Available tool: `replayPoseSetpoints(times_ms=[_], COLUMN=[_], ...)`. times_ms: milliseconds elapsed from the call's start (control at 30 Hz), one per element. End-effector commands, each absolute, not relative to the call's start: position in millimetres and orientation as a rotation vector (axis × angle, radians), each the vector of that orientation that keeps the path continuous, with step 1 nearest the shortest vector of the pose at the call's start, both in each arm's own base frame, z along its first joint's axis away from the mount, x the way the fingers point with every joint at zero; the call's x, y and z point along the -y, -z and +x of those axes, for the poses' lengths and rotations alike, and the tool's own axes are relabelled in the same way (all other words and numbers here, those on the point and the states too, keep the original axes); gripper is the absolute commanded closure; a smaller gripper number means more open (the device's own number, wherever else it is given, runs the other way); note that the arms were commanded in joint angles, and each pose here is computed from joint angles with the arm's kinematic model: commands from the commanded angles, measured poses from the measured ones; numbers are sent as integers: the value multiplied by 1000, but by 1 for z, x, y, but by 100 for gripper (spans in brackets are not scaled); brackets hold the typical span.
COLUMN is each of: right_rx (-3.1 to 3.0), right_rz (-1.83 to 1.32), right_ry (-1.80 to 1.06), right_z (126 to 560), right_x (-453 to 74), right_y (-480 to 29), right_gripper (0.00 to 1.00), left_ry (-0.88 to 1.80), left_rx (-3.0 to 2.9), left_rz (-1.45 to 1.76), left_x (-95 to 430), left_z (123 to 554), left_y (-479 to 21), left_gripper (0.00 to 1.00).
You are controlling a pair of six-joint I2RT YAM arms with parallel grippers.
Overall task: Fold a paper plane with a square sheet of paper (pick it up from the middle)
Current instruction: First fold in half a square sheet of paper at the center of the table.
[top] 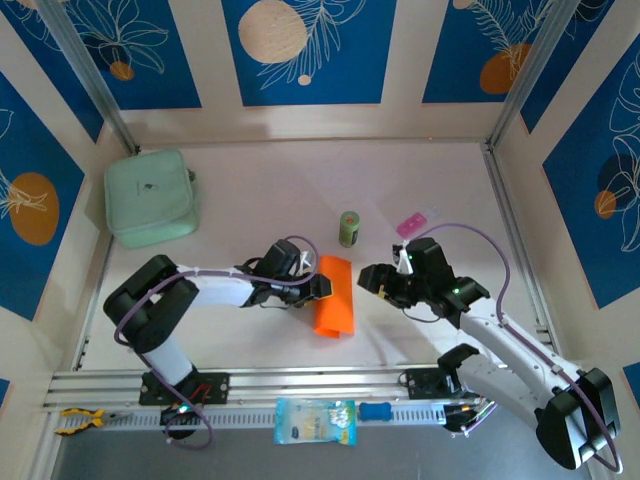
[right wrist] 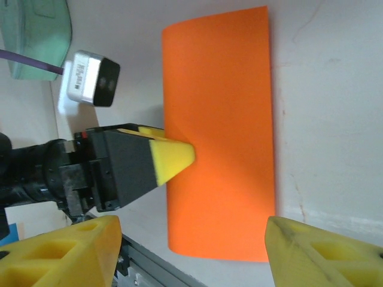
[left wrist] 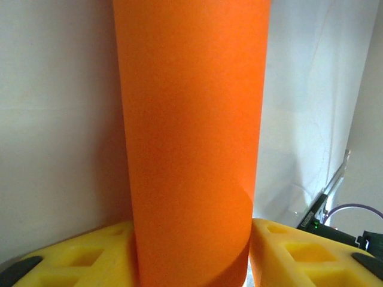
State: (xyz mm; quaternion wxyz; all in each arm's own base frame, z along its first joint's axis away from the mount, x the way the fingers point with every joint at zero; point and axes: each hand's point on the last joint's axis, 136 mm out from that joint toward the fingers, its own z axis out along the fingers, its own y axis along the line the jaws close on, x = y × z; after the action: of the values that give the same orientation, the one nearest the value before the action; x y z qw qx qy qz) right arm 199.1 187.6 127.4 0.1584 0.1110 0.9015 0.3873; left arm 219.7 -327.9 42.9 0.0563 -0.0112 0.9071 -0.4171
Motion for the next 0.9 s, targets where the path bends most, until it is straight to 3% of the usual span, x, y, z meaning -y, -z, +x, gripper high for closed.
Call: replayPoseSetpoints(times_ms=[0,167,367,633,867], right_rx=[-2552,-2568,-2596,-2645,-2693], right_rz=[328,329,310,270,266], right_ry=[-1129,-1141,-1162,-1188,-1195], right_z=[201,200,199,199,200], right_x=[-191,-193,-201,-218,-235], right_y=[-127,-124,-121,-114,-98], right_gripper=[35,35,36,44,56], left_ry=[1197,1087,951,867,773], left_rx=[-2764,-2781,-2782,-2805,-2873], left_rz=[-51,-23,63,147,239], left_x=[319,309,297,291,286], left_z=[223,226,228,228,226], left_y=[-34,-33,-41,-42,-32], left_gripper=[48,39,36,47,48])
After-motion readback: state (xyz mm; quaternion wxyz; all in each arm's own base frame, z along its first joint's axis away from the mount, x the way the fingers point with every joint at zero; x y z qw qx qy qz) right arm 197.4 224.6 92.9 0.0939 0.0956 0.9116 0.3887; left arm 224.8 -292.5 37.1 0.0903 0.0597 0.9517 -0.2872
